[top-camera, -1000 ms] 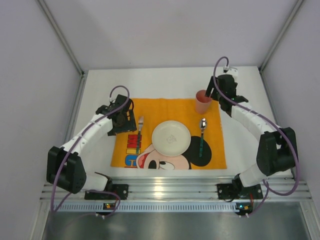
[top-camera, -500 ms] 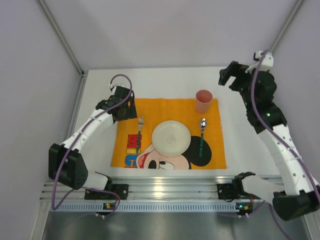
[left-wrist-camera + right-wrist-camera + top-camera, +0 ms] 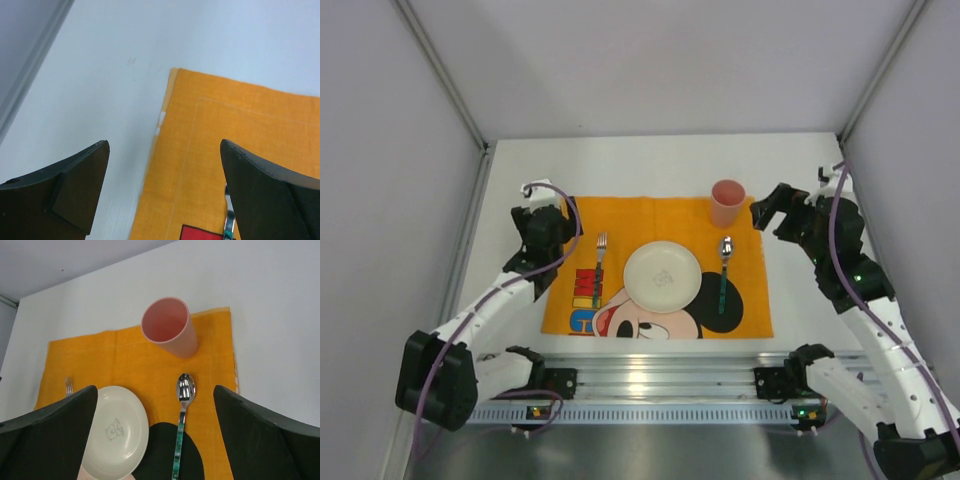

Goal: Set the dinner table for one person

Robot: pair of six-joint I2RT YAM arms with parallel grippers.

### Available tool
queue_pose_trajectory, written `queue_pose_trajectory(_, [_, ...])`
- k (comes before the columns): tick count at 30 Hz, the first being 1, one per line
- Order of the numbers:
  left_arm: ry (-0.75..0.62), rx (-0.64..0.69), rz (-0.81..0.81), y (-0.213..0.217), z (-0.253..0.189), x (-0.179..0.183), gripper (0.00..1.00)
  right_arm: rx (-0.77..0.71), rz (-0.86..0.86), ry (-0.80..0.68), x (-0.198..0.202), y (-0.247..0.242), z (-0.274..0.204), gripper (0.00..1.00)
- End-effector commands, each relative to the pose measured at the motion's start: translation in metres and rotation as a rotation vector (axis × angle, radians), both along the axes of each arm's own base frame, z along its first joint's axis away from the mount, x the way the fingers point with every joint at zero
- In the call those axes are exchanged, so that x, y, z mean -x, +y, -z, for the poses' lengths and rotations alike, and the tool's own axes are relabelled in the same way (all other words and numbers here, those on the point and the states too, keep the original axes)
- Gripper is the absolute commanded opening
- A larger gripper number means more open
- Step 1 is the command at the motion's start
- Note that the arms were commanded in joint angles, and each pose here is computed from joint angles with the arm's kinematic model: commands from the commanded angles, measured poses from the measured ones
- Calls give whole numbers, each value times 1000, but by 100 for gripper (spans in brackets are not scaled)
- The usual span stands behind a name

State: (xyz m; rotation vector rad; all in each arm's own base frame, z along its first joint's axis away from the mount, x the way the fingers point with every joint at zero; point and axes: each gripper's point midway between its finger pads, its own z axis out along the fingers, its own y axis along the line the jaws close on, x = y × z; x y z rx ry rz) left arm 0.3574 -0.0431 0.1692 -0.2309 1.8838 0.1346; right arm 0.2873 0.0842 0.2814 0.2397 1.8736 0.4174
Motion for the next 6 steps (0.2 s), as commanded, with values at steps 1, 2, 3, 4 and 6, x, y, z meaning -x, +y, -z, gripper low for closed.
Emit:
queue_pose_trajectory(1, [-141, -13, -44, 9, -31, -16, 97, 8, -7, -1, 6, 0, -14, 100])
queue_pose_trajectory(2, [-139, -14, -49, 11, -30, -16, 97, 26, -26, 4, 7, 2, -13, 100])
queue_pose_trajectory(3, [-136, -14, -48, 12, -28, -15, 97, 39, -47, -3, 6, 4, -13, 100])
queue_pose_trajectory(4, [-141, -12, -45, 12, -29, -15, 97, 39, -57, -8, 6, 6, -14, 100])
queue_pose_trajectory(6, [-132, -21, -44, 16, -24, -14, 97, 47, -61, -3, 2, 7, -16, 100])
